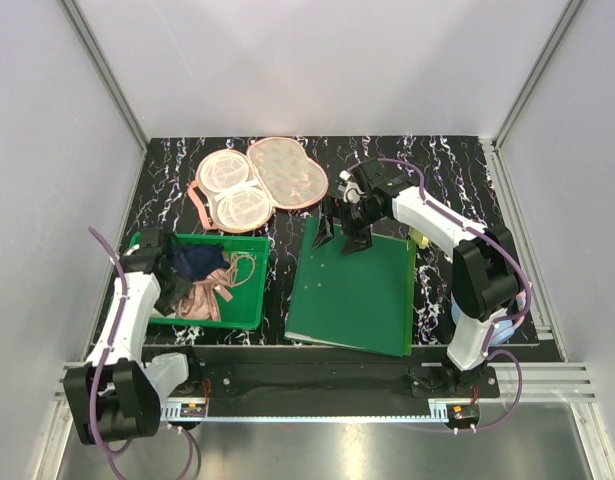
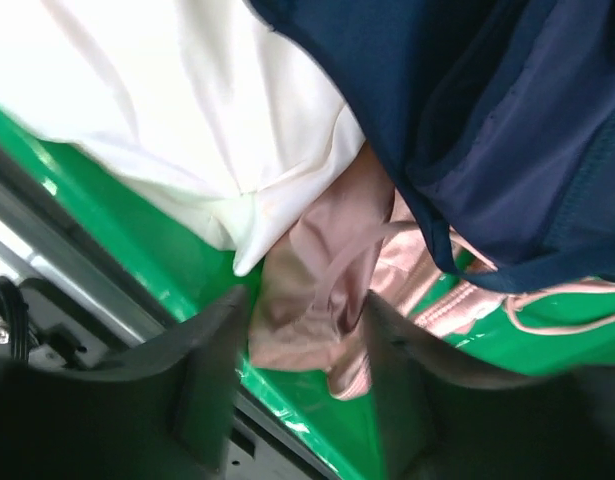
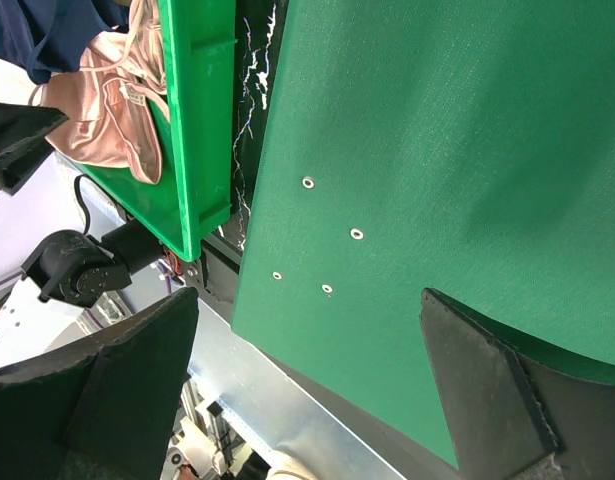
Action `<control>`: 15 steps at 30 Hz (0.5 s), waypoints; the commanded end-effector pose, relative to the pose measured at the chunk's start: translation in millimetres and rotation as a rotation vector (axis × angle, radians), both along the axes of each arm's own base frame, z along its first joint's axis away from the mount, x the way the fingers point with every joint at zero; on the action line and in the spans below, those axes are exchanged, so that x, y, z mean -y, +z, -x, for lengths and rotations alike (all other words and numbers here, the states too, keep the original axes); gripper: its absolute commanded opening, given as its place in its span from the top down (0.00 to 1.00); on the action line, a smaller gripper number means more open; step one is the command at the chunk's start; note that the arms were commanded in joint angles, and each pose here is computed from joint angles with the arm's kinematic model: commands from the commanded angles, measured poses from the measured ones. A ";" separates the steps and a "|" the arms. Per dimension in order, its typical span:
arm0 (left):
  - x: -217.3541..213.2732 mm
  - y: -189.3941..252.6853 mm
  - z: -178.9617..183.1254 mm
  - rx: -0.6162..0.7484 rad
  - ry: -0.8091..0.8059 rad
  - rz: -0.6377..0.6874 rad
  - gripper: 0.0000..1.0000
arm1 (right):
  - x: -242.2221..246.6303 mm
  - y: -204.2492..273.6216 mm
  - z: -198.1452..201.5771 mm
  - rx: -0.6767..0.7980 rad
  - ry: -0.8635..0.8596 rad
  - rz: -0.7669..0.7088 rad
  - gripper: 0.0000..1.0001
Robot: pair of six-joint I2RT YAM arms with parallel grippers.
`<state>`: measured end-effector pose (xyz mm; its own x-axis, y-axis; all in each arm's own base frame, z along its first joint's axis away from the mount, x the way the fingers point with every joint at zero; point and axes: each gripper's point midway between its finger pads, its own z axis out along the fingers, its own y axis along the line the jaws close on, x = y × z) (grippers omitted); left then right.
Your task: Place the bra in the laundry bag and zip it closed
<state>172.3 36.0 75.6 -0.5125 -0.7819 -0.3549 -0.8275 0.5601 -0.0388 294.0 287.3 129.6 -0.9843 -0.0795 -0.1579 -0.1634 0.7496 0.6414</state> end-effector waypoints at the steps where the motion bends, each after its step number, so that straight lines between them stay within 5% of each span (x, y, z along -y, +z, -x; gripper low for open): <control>1: -5.0 1.9 -19.0 0.057 -0.039 -0.030 0.65 | -4.7 15.2 -2.5 0.056 0.028 -0.024 0.00; 4: -8.1 20.4 -18.2 0.055 -0.030 -0.046 0.96 | -4.1 16.6 -1.4 0.058 0.028 -0.026 0.00; 5: -8.2 30.5 -16.7 0.067 -0.010 -0.045 1.00 | -3.4 16.6 -1.2 0.056 0.025 -0.025 0.00; 10: -0.2 77.7 19.3 0.043 0.083 -0.013 1.00 | -4.3 22.5 -1.7 0.064 0.022 -0.035 0.00; 15: 7.6 140.7 23.8 0.206 0.094 0.017 1.00 | -3.5 21.0 1.8 0.050 0.021 -0.036 0.00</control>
<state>175.7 35.4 174.4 -0.3980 -0.8072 -0.4360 -0.8417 0.5103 -0.1765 293.9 287.2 129.5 -0.9837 -0.0822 -0.1596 -0.1666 0.7492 0.6410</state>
